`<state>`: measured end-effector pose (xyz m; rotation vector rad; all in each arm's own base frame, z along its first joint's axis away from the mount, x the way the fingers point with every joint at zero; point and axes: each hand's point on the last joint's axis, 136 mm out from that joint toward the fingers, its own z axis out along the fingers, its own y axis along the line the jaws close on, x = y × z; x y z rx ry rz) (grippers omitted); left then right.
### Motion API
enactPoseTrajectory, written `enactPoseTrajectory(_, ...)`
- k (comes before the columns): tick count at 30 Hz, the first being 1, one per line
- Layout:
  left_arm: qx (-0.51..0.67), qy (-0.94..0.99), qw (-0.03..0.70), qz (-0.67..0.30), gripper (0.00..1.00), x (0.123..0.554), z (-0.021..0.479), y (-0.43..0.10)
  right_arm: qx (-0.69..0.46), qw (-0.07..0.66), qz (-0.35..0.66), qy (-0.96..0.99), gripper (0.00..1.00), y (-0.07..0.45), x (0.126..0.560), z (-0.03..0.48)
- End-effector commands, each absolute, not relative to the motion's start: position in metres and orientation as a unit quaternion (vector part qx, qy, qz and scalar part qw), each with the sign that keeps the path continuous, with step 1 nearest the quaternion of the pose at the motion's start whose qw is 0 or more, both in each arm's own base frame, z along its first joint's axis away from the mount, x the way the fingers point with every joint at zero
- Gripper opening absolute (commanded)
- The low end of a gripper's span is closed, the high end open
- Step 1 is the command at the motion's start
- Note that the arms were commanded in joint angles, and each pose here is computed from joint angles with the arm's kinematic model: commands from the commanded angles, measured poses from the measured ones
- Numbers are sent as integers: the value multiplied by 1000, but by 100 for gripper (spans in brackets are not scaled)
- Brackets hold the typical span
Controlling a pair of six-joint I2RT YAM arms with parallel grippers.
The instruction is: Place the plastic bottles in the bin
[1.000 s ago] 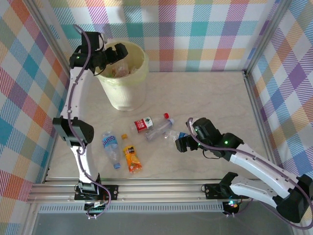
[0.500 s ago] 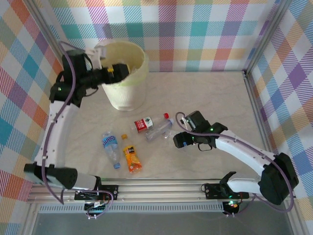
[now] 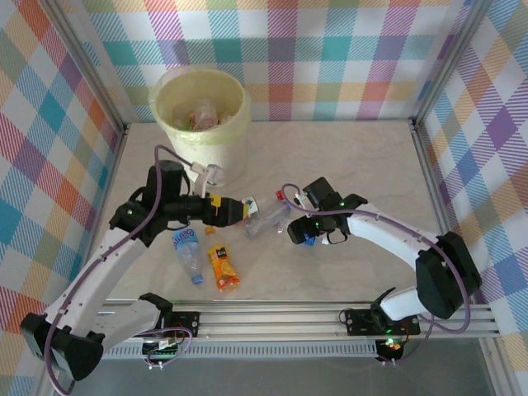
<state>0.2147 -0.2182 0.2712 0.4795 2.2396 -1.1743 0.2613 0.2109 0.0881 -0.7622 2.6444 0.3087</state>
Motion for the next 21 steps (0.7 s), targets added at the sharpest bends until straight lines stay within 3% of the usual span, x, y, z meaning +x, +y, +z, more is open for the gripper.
enactPoseTrajectory(1,179,820,297,-455,100,211,276,-223,-291,172,118,934,87,218,262,88)
enactPoseTrajectory(21,158,830,280,-457,100,201,248,-225,-318,101,62,941,82,224,209,50)
